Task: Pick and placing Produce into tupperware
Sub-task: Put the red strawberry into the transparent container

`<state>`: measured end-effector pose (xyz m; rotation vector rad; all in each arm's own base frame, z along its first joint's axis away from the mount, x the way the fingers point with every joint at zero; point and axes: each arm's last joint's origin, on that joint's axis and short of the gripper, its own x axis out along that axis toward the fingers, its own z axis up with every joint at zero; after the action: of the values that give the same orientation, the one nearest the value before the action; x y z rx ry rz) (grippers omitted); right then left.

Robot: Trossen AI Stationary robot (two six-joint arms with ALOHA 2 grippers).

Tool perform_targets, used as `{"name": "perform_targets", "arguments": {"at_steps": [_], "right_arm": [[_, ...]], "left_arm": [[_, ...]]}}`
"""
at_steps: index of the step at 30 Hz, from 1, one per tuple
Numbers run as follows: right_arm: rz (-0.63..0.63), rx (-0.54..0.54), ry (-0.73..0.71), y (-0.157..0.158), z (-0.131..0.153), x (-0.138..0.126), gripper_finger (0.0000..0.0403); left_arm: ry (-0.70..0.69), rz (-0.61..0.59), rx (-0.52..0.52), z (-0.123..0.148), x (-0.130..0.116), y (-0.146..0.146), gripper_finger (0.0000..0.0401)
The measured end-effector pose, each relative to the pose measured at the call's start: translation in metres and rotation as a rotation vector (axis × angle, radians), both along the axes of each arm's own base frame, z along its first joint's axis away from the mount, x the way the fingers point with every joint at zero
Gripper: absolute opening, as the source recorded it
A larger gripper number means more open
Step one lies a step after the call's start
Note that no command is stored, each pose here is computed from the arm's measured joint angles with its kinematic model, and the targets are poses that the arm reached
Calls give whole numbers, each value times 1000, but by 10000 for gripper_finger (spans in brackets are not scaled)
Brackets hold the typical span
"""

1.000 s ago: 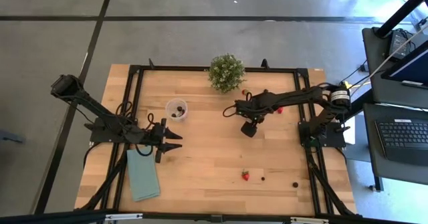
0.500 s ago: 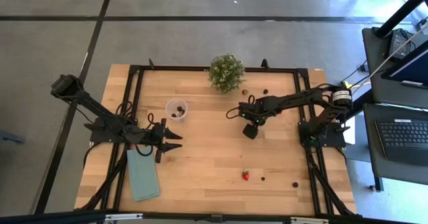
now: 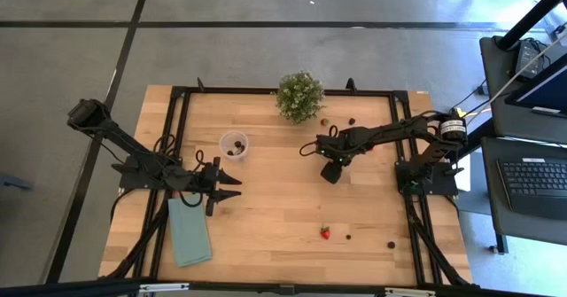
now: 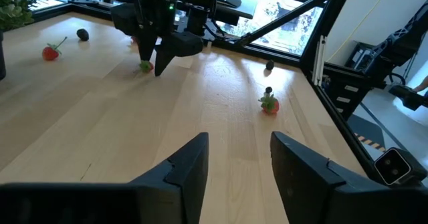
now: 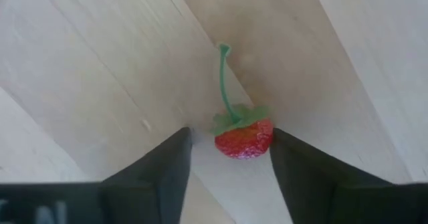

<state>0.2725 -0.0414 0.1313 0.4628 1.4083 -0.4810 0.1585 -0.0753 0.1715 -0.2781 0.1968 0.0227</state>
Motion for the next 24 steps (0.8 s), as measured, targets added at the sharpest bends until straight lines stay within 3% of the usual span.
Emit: {"name": "perform_targets", "arguments": {"at_steps": [11,24], "right_arm": [[-3,1,2,0,0,0,119],[-23,10,-37,-1,11,10,113]], "left_arm": [[17,0,9,-2,0,0,151],[-20,-2,-13,2,0,0,150]]}}
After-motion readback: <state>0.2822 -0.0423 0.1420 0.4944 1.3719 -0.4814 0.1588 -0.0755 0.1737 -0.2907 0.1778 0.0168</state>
